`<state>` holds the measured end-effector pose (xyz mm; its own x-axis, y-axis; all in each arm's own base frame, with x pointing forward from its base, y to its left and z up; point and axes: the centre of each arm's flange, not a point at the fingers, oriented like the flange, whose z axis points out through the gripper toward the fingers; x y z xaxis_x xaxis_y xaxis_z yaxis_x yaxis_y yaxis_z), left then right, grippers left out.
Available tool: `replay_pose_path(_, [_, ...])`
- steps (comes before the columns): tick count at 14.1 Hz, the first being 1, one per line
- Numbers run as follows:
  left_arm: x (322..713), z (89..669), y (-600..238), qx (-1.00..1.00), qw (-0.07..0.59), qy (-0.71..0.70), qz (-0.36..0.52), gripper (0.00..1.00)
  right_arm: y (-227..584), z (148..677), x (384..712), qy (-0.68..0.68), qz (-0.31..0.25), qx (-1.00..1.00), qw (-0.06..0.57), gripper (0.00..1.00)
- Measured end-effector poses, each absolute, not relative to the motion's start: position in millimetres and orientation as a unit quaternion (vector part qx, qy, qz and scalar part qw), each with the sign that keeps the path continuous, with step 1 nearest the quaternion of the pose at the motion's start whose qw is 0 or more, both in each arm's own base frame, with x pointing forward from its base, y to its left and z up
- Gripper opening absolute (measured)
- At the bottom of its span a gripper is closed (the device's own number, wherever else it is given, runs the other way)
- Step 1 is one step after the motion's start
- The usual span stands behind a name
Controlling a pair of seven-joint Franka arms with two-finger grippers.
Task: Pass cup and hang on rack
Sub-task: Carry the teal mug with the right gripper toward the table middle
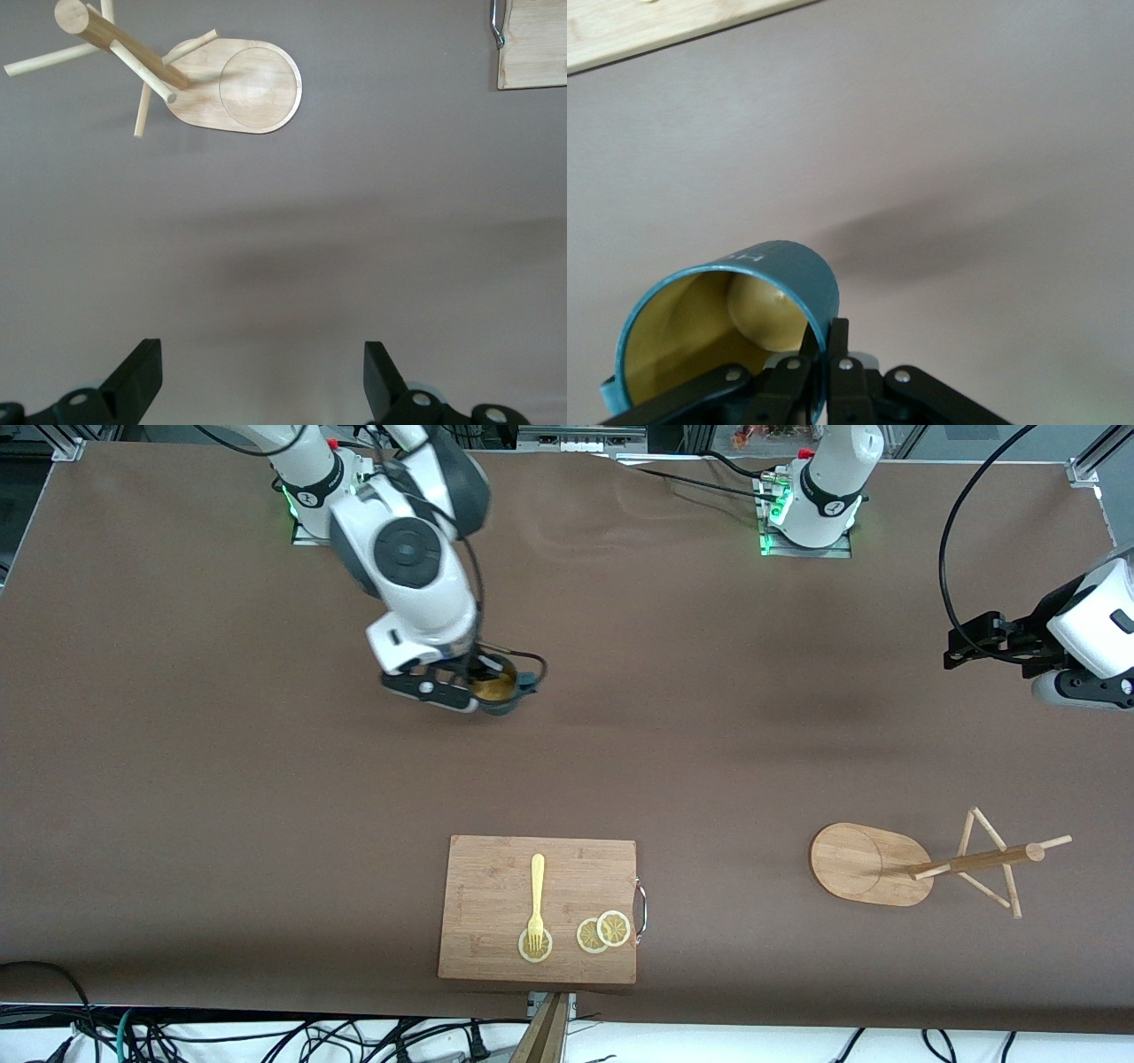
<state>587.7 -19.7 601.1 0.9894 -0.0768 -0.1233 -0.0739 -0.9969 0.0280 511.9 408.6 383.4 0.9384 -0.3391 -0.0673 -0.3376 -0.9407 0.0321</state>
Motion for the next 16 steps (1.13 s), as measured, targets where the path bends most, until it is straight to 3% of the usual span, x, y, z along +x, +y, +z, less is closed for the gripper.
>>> replay_pose_path(8, [588, 601, -19, 0.997, 0.012, -0.037, -0.062, 1.0, 522, 293, 496, -0.221, 0.002, 0.973, -0.064, 0.05])
replay_pose_path(16, [589, 598, -33, 0.997, 0.012, -0.049, -0.065, 1.0, 551, 244, 481, -0.204, 0.018, 0.973, -0.105, 0.05])
